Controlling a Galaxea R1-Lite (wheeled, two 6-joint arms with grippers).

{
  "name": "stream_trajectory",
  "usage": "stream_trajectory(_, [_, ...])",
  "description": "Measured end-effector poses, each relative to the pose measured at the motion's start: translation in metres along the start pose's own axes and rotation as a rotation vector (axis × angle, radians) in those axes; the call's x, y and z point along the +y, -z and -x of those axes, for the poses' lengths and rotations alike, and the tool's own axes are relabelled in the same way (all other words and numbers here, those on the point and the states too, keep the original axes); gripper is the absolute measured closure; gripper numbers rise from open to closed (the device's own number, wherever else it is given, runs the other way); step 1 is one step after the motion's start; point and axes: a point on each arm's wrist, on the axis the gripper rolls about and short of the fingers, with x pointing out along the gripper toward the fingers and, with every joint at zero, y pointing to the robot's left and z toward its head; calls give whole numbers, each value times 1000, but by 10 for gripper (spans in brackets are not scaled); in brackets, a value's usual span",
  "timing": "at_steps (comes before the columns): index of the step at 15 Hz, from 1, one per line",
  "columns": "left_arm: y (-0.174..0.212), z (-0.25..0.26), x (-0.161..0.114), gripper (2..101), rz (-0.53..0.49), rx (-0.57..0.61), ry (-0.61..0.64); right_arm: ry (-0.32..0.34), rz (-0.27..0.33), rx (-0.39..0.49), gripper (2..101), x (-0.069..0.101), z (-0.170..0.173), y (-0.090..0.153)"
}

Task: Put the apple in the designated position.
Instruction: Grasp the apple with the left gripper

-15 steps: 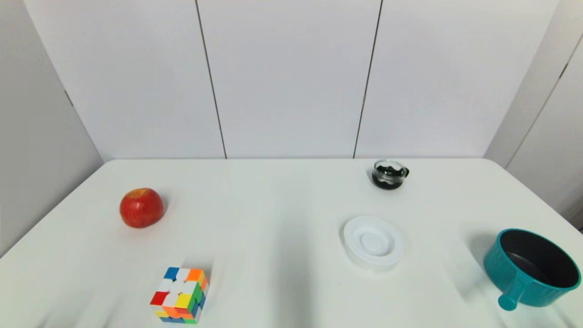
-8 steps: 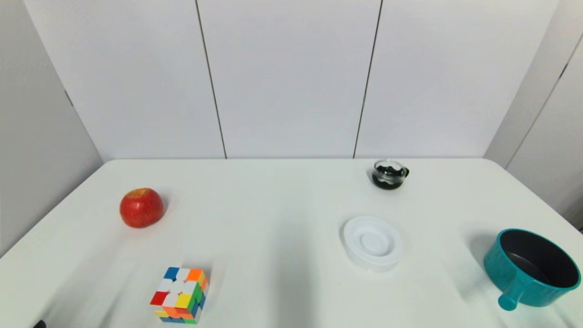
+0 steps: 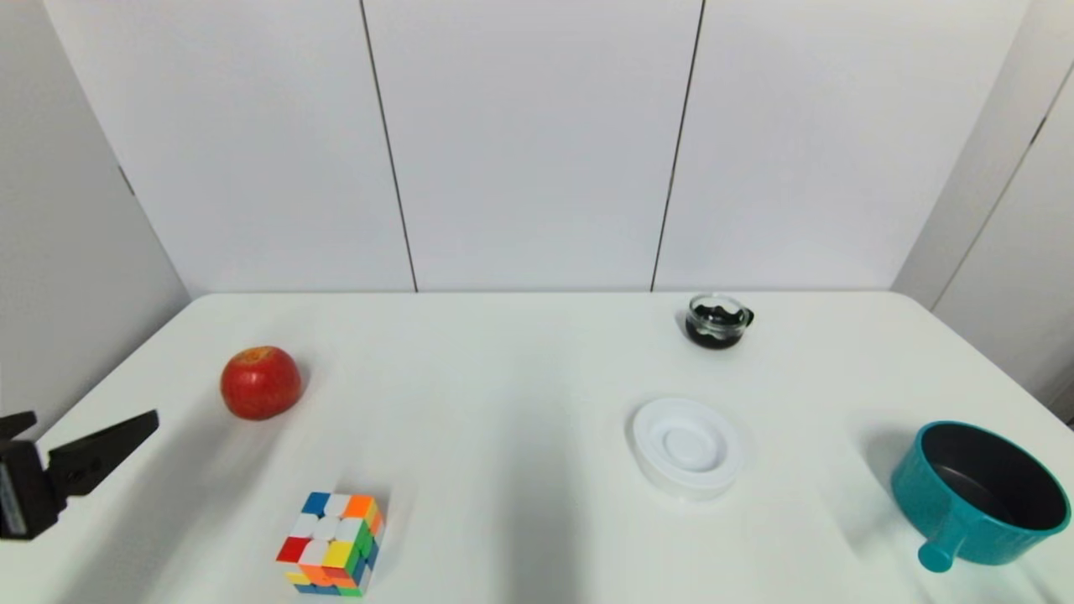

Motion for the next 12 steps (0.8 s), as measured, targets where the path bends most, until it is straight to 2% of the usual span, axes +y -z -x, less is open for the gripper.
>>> stream_trajectory(2, [-14, -35, 0, 53, 1, 73, -1, 0, 0, 0, 43, 0, 0, 0])
stream_trajectory(6, [-14, -100, 0, 53, 9, 198, -4, 0, 0, 0, 43, 0, 0, 0])
stream_trajectory(12, [-15, -179, 1, 53, 10, 300, -9, 0, 0, 0, 43, 0, 0, 0])
